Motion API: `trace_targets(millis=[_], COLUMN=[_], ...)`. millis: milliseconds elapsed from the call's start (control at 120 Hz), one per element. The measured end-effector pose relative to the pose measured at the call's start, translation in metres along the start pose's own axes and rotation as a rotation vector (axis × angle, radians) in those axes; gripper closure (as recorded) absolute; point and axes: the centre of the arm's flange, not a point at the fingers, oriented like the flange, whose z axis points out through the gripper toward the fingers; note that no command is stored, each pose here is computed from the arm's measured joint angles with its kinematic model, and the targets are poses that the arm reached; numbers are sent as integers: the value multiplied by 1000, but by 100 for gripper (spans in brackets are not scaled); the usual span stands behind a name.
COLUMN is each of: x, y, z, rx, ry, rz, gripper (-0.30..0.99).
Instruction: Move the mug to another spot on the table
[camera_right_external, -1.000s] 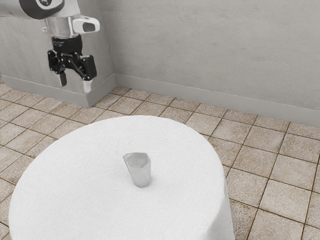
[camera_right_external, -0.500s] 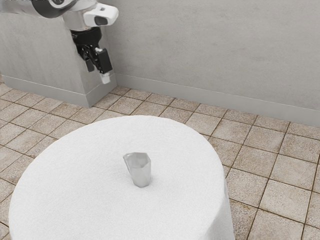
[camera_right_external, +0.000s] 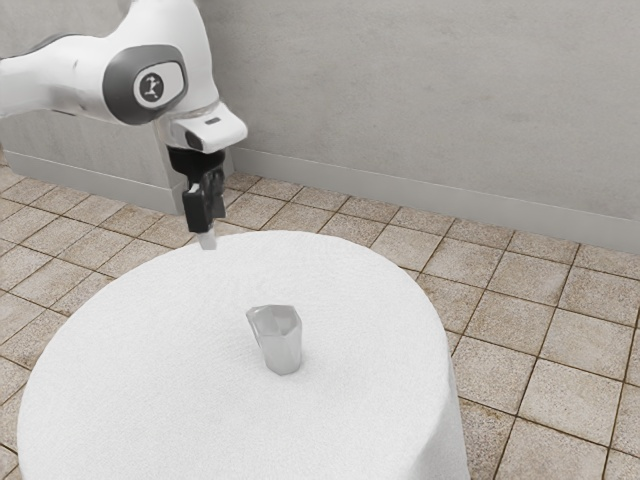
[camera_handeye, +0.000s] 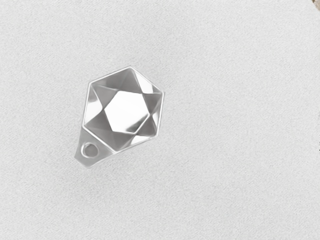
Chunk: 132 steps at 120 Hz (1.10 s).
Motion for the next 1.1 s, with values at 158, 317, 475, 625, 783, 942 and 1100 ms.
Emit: trace_targets(millis=[158,317,475,625,783,942,1100], x=[-15,-64,-101,-57,-27,-44,-40], y=[-18,-58,-81,-58,-51,-72,-77], z=[17,46,76,93,106,125,151], rx=[-56,-163,-191,-179,-147,-117,-106], ry=[126,268,328,345,359,374,382], rz=[138,213,305,521,677,710,760], gripper=[0,0,0,0,0,0,1])
